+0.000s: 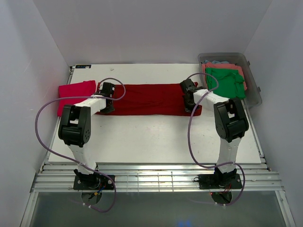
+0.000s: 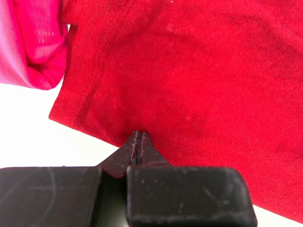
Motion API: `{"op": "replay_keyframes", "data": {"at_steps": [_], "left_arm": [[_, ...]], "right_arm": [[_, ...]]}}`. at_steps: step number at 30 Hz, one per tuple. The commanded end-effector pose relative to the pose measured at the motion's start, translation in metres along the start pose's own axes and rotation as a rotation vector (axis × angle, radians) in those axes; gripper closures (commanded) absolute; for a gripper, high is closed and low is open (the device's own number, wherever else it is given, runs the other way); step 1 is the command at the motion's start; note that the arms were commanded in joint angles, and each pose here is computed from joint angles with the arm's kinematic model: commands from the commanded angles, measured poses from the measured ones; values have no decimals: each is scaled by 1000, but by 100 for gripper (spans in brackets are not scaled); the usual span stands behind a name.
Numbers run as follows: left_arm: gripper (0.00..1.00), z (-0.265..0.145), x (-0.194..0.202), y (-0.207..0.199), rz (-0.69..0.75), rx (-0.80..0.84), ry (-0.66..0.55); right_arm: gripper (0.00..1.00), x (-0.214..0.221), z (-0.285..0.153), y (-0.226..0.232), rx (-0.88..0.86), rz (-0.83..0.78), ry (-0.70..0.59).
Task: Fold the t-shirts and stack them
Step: Fold the tshirt
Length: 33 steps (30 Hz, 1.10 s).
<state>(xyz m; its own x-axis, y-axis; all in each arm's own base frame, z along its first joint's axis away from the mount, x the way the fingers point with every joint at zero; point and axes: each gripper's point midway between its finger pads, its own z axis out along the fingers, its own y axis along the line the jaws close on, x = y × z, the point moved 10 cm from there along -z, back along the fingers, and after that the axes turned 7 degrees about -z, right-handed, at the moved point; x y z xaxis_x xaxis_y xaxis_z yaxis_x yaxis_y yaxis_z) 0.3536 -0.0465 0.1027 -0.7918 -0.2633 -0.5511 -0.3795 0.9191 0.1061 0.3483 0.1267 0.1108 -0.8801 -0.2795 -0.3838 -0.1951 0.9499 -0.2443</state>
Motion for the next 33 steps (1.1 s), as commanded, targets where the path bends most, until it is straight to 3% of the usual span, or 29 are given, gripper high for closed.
{"op": "replay_keyframes", "data": {"at_steps": [1, 8, 14, 19, 24, 33], "left_arm": [[100, -4, 50, 12, 58, -31, 261], [100, -30, 84, -3, 26, -20, 347], [100, -68, 109, -12, -30, 7, 414], [100, -93, 145, -14, -74, 44, 477], [100, -121, 177, -27, -26, 110, 507], [100, -165, 196, -69, -17, 238, 519]], "right_arm": [[92, 9, 19, -10, 61, -13, 78], [92, -33, 33, -8, 71, -10, 120], [92, -78, 34, -4, 60, 24, 75], [92, -98, 36, 6, -57, 56, 24], [92, -114, 35, 21, -233, 110, -44], [92, -147, 28, 41, -470, 210, -198]]}}
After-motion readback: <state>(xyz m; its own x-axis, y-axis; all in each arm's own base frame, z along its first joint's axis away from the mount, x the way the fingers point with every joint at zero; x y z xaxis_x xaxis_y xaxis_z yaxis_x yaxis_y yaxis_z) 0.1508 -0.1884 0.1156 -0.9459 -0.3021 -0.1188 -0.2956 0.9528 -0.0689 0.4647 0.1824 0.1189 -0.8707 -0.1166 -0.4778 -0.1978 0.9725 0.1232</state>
